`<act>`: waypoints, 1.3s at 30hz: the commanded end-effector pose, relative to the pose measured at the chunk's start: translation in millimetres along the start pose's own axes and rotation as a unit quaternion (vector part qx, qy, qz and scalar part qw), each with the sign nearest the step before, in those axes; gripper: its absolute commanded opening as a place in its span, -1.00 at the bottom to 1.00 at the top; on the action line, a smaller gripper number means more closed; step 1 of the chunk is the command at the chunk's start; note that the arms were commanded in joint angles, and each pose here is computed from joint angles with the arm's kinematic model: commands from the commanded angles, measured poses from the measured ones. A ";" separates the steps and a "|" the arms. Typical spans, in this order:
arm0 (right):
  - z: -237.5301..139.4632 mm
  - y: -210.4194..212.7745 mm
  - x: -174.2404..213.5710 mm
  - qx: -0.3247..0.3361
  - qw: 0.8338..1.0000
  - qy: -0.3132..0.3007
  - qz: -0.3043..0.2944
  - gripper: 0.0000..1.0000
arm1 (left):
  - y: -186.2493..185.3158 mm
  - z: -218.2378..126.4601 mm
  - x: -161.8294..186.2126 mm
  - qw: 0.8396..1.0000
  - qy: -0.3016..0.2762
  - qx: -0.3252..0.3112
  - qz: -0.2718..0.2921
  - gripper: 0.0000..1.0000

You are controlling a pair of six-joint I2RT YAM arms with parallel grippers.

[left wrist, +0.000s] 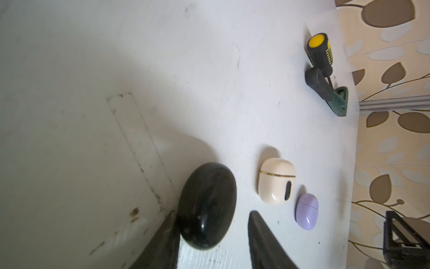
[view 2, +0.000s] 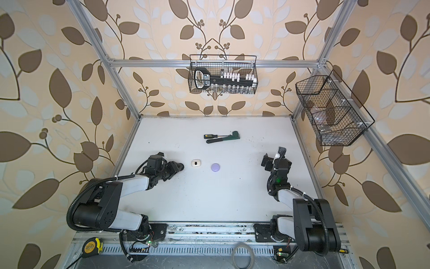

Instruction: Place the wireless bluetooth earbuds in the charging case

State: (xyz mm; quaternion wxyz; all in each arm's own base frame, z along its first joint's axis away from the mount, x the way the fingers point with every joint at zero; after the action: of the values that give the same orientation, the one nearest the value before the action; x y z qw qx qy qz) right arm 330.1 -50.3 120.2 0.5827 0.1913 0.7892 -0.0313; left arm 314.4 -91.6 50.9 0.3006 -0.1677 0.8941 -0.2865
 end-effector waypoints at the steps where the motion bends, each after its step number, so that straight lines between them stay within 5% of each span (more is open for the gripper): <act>1: -3.4 15.9 -9.3 -0.056 0.998 -0.029 -0.007 1.00 | 5.9 -6.7 -11.6 0.999 -0.017 -0.031 0.017 0.21; 6: -10.2 42.4 6.5 -0.143 0.987 -0.048 -0.049 1.00 | 11.3 -35.2 -29.7 0.991 -0.072 -0.089 0.068 0.78; 8: -7.1 35.4 6.9 -0.112 0.992 -0.037 -0.045 1.00 | 13.8 -50.8 -36.8 0.984 -0.107 -0.111 0.087 0.96; 13: -7.8 37.9 9.2 -0.110 0.992 -0.034 -0.056 1.00 | 23.4 -92.0 -54.1 0.959 -0.201 -0.170 0.109 0.98; 17: -7.8 38.5 8.9 -0.110 0.992 -0.035 -0.057 1.00 | 7.0 -116.3 -60.7 0.945 -0.264 -0.133 0.141 0.98; 21: -7.7 38.9 8.4 -0.109 0.992 -0.036 -0.058 1.00 | 19.2 -141.8 -66.8 0.917 -0.332 -0.173 0.138 0.98; 25: -8.4 39.7 8.5 -0.106 0.992 -0.037 -0.061 1.00 | 10.5 -147.2 -65.5 0.909 -0.347 -0.151 0.175 0.98; 33: -8.5 40.2 9.2 -0.103 0.992 -0.037 -0.064 1.00 | 63.7 -160.2 -67.8 0.821 -0.432 -0.305 0.214 0.98; 37: -8.3 40.3 9.1 -0.103 0.992 -0.037 -0.065 1.00 | 56.9 -112.8 -104.9 0.828 -0.359 -0.340 0.264 0.98; 39: -8.5 40.1 9.1 -0.103 0.992 -0.037 -0.065 1.00 | 61.9 -77.9 -116.3 0.854 -0.301 -0.336 0.259 0.98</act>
State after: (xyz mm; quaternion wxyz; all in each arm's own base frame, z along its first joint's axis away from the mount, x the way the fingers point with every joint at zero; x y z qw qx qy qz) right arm 331.7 -8.4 112.1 0.6092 0.0855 0.7883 0.0137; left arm 292.7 42.8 72.2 0.4858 -0.0913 0.8492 0.1858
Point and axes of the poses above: each gripper's point midway between its finger pads, its own z axis out along the fingers, its own y axis along the line the jaws close on, x = y × z, the point moved 2 cm from there along -z, back along the fingers, and after that the axes turned 9 degrees about z, right-handed, at the moved point
